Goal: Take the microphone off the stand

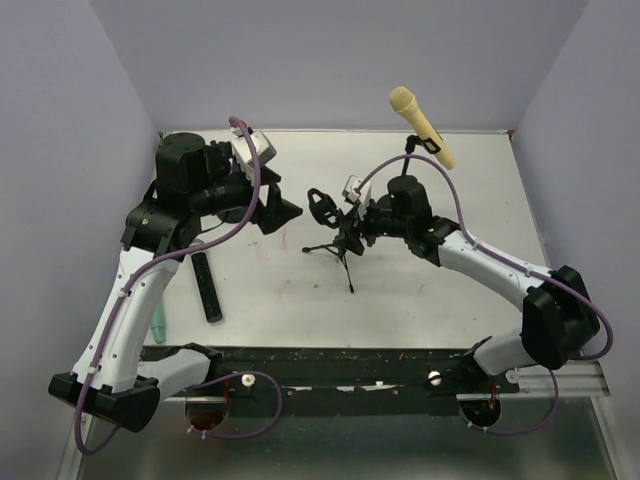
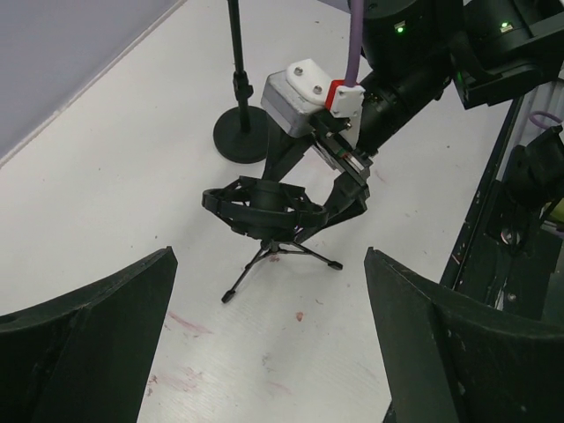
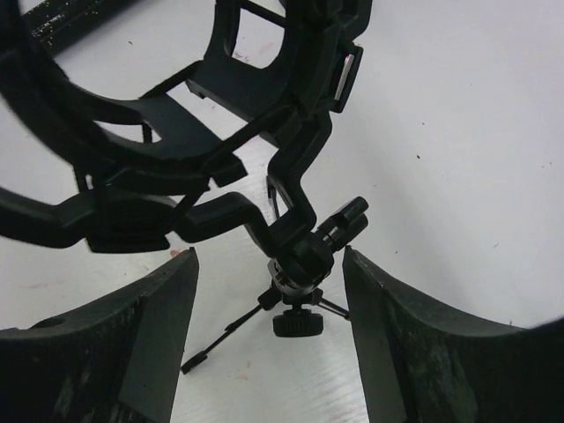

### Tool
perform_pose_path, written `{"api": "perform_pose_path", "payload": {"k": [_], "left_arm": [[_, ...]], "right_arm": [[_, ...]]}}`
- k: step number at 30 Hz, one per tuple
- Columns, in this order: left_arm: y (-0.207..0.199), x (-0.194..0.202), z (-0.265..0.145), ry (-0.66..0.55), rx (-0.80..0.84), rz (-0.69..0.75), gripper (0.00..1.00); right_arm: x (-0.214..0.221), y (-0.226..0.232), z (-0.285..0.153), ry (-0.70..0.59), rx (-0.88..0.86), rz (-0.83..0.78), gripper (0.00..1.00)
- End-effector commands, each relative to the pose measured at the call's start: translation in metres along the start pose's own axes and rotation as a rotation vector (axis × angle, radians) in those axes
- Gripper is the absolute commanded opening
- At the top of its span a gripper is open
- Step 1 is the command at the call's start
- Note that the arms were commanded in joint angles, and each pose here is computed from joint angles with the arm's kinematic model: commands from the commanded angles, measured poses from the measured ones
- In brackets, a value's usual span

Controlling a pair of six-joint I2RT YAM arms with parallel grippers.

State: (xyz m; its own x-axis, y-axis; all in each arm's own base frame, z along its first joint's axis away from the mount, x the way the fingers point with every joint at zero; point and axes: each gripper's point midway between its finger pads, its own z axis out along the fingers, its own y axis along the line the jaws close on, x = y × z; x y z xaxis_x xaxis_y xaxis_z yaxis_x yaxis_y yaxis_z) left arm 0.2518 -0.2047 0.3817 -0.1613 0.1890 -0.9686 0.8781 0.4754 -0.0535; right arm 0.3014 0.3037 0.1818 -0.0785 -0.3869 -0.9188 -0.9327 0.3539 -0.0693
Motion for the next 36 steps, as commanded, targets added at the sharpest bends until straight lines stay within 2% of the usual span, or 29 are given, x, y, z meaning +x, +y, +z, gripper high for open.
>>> {"api": "perform_pose_path", "payload": {"k": [1, 4, 7, 14, 15, 16, 26, 33, 34, 36], "left_arm": [[-0.004, -0.001, -0.011, -0.015, -0.024, 0.071, 0.95], [-0.004, 0.002, -0.013, -0.007, -0.033, 0.085, 0.95], [-0.006, -0.003, -0.015, -0.023, -0.035, 0.078, 0.95], [-0.006, -0.011, -0.019, -0.049, -0.036, 0.059, 0.95], [-0.006, -0.012, -0.020, -0.054, -0.041, 0.051, 0.95], [-0.006, -0.015, -0.023, -0.065, -0.046, 0.049, 0.95], [0.024, -0.015, -0.053, -0.129, -0.183, -0.058, 0.94], [0.018, -0.014, -0.070, -0.125, -0.214, -0.011, 0.94], [0.019, -0.015, -0.072, -0.128, -0.225, -0.010, 0.94], [0.021, -0.014, -0.076, -0.132, -0.243, -0.019, 0.94]], "right_arm": [[-0.021, -0.012, 0.011, -0.071, 0.004, -0.031, 0.73], [-0.017, -0.017, 0.013, -0.065, 0.026, -0.028, 0.68], [-0.017, -0.023, 0.012, -0.070, 0.044, -0.024, 0.57], [-0.017, -0.038, 0.028, -0.106, 0.073, 0.027, 0.08], [-0.024, -0.041, 0.032, -0.126, 0.077, 0.041, 0.03], [-0.027, -0.044, 0.038, -0.138, 0.075, 0.056, 0.01], [-0.084, -0.116, 0.110, -0.316, 0.217, 0.146, 0.01], [-0.095, -0.147, 0.158, -0.357, 0.313, 0.120, 0.01], [-0.090, -0.151, 0.162, -0.349, 0.327, 0.125, 0.03], [-0.086, -0.154, 0.166, -0.336, 0.335, 0.125, 0.20]]}}
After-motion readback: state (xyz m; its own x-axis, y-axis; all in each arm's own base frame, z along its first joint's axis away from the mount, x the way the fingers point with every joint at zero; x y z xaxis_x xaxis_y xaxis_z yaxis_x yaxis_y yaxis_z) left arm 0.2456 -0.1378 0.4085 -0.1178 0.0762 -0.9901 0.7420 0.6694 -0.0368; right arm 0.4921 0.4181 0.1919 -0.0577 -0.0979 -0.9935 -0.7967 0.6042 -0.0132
